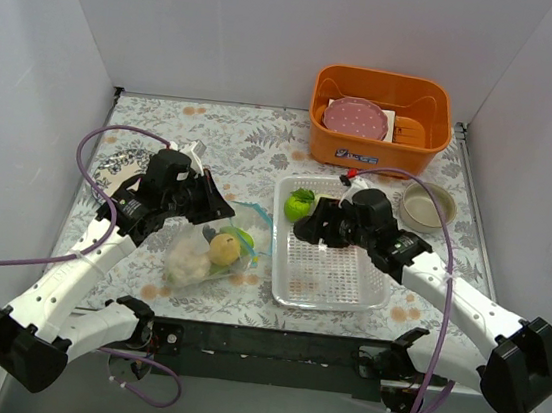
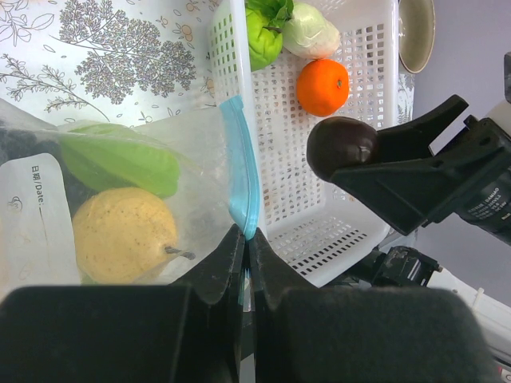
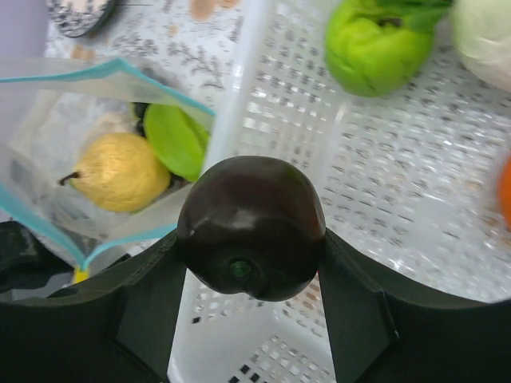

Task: Place the food in the zip-top bag and seal the zipper
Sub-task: Pick up the fake fruit from the bin, then place the fake fruit in the zipper food storage bag.

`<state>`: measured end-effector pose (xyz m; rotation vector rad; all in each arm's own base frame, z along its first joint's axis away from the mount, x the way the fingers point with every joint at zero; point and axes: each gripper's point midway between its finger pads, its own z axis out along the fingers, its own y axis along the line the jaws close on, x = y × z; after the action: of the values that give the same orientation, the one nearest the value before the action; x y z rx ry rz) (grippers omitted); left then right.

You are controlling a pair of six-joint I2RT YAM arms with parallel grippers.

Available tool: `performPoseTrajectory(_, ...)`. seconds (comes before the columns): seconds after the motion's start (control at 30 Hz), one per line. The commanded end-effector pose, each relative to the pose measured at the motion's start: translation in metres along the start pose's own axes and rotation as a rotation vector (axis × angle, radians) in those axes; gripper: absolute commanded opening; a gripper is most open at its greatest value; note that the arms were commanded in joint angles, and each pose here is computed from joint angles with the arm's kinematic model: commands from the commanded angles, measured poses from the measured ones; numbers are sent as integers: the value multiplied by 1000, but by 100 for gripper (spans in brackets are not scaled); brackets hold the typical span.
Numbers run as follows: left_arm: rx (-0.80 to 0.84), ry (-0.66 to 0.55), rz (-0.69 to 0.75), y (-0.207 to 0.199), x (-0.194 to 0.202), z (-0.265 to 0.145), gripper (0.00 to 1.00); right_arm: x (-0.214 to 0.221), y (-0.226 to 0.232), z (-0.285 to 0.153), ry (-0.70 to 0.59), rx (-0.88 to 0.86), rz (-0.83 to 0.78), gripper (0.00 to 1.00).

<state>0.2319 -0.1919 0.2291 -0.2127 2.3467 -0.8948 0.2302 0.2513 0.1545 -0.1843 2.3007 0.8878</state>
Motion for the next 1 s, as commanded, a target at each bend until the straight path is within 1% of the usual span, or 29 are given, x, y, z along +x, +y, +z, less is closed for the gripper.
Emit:
performPoseTrajectory(0.0,39,-18,10,-9,-5,-5,0,-31,68,-1,-55,-246,-27,44)
performPoseTrajectory(0.1,34,-17,17,-9,-6,-6,0,-37,91,5,-64,-332,-39,44)
performPoseTrajectory(0.27,23,-19,25,-7,-5,-9,0,-35,115,29,-24,-379,-55,44)
performPoseTrajectory(0.4,25,-28,26,-8,-6,-11,0,-26,135,49,24,-426,-63,44)
performPoseTrajectory(0.43,29,-32,28,-9,-7,-12,0,-17,137,59,53,-426,-66,44)
performPoseTrajectory(0.53,43,-38,23,-13,-9,-14,0,-8,147,73,88,-446,-73,44)
performPoseTrajectory(0.67,69,-39,22,-21,-11,-18,0,-4,157,87,97,-482,-73,46)
performPoseTrajectory(0.77,77,-54,23,-24,-14,-22,0,-3,163,95,125,-500,-64,52)
performPoseTrajectory(0.87,70,-64,21,-23,-15,-24,0,-4,172,98,121,-516,-78,57)
performPoseTrajectory(0.9,72,-68,21,-24,-16,-25,0,-3,174,99,129,-521,-82,64)
performPoseTrajectory(0.97,70,-70,19,-23,-16,-26,0,0,178,101,149,-530,-90,71)
